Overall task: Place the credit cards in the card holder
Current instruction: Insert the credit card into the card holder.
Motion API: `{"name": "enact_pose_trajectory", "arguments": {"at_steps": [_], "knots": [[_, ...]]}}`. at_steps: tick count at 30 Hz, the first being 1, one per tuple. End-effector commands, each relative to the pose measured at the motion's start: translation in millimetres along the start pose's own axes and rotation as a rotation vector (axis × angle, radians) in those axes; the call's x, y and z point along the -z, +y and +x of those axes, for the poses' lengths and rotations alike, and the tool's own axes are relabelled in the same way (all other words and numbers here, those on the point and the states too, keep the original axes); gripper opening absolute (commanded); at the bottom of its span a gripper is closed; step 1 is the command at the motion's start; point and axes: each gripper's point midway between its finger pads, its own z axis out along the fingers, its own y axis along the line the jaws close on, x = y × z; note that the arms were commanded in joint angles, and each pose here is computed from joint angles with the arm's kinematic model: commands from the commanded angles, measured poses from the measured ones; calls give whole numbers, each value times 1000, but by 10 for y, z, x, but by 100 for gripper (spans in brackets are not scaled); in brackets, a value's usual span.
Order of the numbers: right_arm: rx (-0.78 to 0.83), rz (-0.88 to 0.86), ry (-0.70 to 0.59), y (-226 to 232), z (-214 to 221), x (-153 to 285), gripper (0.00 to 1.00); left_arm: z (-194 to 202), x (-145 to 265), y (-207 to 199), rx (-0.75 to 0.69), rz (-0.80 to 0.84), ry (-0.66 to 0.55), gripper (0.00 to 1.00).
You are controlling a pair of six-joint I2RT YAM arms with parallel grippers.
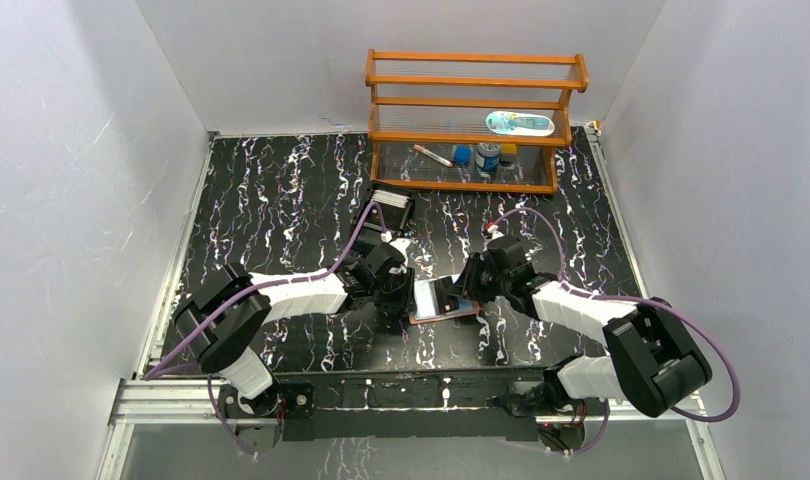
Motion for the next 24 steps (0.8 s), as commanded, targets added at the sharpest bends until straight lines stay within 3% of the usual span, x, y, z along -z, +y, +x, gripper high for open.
{"name": "enact_pose_trajectory", "arguments": {"at_steps": [1, 5, 10, 14, 20, 24], "knots": [[62, -65, -25, 256, -160, 9, 26, -37, -16, 3, -2, -15, -16, 31], [73, -81, 15, 306, -57, -48, 20, -43, -11, 3, 1, -15, -24, 31], [80, -84, 59, 320, 44, -128, 20, -45, -8, 8, -4, -16, -26, 31], [94, -57, 88, 319, 81, -154, 30, -53, 5, 12, -4, -18, -31, 31], [141, 116, 37, 189, -160, 57, 50, -63, 40, 13, -16, -21, -31, 31], [150, 115, 27, 299, -265, 153, 53, -69, 68, 8, -3, -18, -43, 31]]}}
